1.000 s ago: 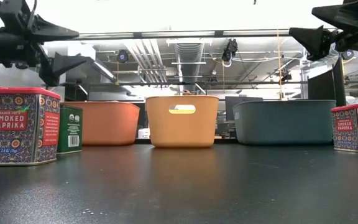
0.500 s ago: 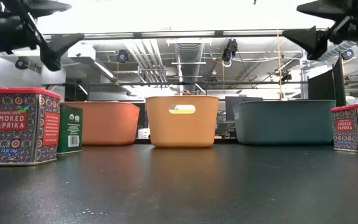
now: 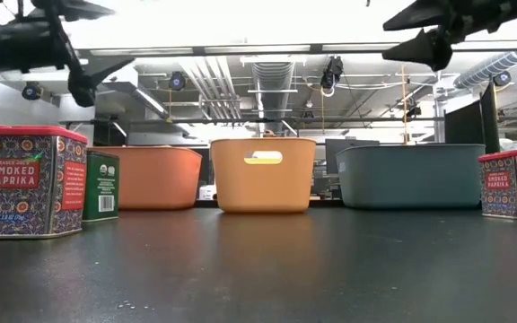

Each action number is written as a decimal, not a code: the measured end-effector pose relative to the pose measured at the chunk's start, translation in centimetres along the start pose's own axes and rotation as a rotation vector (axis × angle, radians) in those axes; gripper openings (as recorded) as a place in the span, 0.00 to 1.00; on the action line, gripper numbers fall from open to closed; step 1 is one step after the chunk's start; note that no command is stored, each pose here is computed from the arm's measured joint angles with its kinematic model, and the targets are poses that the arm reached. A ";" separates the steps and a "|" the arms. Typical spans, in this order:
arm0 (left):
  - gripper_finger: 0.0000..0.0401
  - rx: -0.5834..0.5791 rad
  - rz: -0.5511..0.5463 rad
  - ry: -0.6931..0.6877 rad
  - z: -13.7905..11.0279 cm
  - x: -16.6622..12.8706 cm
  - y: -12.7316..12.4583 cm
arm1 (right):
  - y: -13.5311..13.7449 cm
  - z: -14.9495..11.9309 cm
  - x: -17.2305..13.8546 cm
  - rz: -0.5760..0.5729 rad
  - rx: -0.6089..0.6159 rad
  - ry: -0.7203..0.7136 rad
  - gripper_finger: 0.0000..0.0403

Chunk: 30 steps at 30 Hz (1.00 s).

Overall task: Sort spices by type
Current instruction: Put the right green spice can into the yellow bin

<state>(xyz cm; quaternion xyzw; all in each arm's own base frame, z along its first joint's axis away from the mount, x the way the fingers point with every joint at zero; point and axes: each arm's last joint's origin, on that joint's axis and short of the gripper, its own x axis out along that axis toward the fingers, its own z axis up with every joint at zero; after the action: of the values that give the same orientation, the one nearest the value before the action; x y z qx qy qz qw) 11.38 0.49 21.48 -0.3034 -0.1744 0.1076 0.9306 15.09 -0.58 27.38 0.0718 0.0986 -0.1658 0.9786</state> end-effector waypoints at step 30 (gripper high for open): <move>0.76 0.154 1.133 1.148 -1.7 13.3 -10.6 | -0.2 -0.9 -0.1 -0.046 0.031 0.187 0.85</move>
<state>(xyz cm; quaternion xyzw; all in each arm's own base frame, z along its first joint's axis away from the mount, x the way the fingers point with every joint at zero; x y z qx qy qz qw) 25.25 -4.74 30.06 -0.2888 0.5185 0.4016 0.6975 14.75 -0.59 26.54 0.0999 0.1884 -0.1824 0.9598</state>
